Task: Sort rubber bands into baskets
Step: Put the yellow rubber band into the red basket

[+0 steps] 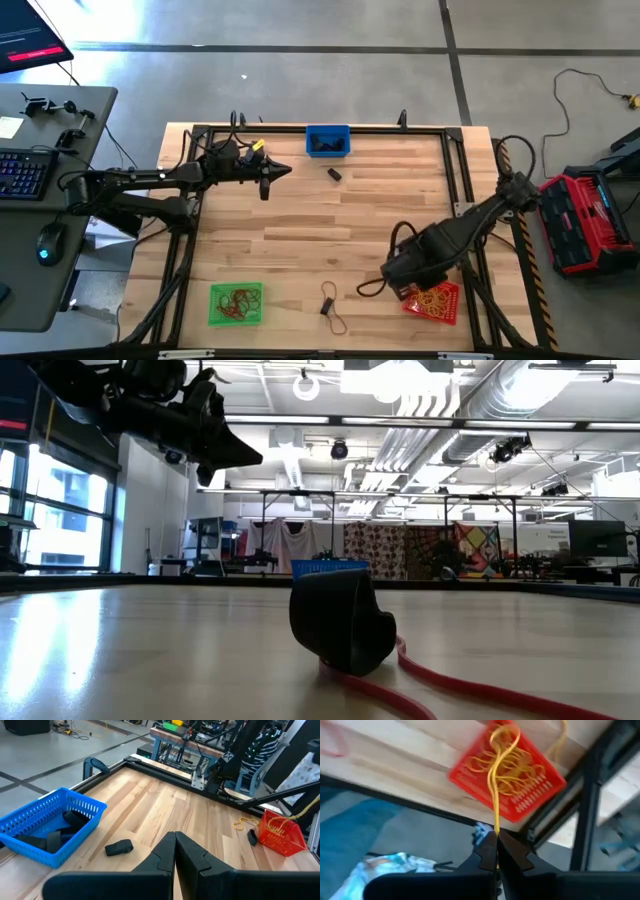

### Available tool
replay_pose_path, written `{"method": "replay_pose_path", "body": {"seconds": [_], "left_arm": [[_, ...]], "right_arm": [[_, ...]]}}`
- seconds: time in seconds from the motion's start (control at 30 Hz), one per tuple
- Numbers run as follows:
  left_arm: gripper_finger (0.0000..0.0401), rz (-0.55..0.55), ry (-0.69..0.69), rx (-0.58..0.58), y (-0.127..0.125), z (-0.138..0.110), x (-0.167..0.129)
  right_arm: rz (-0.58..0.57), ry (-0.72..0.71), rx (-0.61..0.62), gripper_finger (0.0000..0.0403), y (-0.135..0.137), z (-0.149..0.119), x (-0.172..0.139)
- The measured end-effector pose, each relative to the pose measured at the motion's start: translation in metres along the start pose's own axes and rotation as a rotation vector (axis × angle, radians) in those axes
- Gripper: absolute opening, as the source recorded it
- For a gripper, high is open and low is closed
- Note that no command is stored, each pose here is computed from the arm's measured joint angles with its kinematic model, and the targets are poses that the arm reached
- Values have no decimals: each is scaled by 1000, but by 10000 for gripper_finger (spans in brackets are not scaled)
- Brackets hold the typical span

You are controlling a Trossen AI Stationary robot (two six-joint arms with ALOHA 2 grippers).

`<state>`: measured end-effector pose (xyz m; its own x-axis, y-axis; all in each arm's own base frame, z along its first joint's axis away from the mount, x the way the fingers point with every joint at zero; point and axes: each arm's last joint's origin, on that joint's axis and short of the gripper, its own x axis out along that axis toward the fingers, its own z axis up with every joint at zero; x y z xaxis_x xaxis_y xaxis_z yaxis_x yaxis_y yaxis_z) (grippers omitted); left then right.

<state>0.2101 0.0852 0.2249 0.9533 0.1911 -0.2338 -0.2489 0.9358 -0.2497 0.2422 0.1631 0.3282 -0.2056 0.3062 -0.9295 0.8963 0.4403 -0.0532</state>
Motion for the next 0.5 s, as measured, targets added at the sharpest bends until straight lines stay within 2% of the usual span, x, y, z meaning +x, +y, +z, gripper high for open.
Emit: {"method": "replay_pose_path", "body": {"seconds": [0.2,0.5], "left_arm": [[0,0,-1,3,0,0,0],[0,2,-2,4,0,0,0]], "right_arm": [[-95,69,1,0,-5,-2,29],[-74,65,3,0,-22,9,63]]}}
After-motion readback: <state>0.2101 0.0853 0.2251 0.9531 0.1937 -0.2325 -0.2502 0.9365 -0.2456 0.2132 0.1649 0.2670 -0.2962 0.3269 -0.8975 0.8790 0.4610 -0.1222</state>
